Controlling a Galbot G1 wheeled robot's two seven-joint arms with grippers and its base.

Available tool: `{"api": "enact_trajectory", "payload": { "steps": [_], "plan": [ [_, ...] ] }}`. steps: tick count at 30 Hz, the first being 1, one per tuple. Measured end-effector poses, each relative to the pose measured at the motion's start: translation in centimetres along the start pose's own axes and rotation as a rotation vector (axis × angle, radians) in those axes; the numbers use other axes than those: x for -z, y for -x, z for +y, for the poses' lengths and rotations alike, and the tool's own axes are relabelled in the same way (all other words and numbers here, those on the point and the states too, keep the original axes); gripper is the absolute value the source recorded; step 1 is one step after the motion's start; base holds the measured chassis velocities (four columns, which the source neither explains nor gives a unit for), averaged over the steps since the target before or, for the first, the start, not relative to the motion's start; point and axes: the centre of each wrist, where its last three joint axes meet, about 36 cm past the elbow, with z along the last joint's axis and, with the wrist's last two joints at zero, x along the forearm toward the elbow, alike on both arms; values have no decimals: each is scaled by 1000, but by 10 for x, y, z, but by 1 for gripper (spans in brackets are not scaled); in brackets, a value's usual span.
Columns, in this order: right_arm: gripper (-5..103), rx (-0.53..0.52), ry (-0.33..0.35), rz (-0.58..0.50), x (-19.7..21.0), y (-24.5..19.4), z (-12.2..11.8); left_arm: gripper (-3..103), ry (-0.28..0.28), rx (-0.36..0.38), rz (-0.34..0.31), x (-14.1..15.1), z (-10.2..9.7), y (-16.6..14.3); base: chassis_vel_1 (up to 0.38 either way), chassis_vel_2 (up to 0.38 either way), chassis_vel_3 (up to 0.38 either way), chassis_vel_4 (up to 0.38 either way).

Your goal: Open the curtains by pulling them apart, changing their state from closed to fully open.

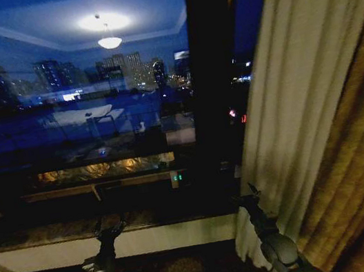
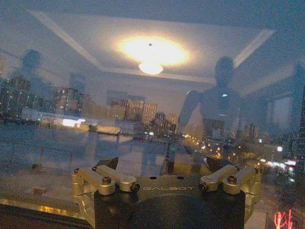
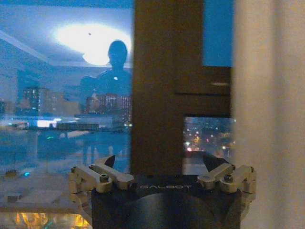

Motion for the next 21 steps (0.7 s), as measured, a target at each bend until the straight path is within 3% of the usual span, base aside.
{"api": "enact_trajectory", "payload": {
  "steps": [21],
  "plan": [
    [100,-1,0,0,0,0,0,100,0,0,0,0,0,0,351,366,-357,-358]
  ]
}}
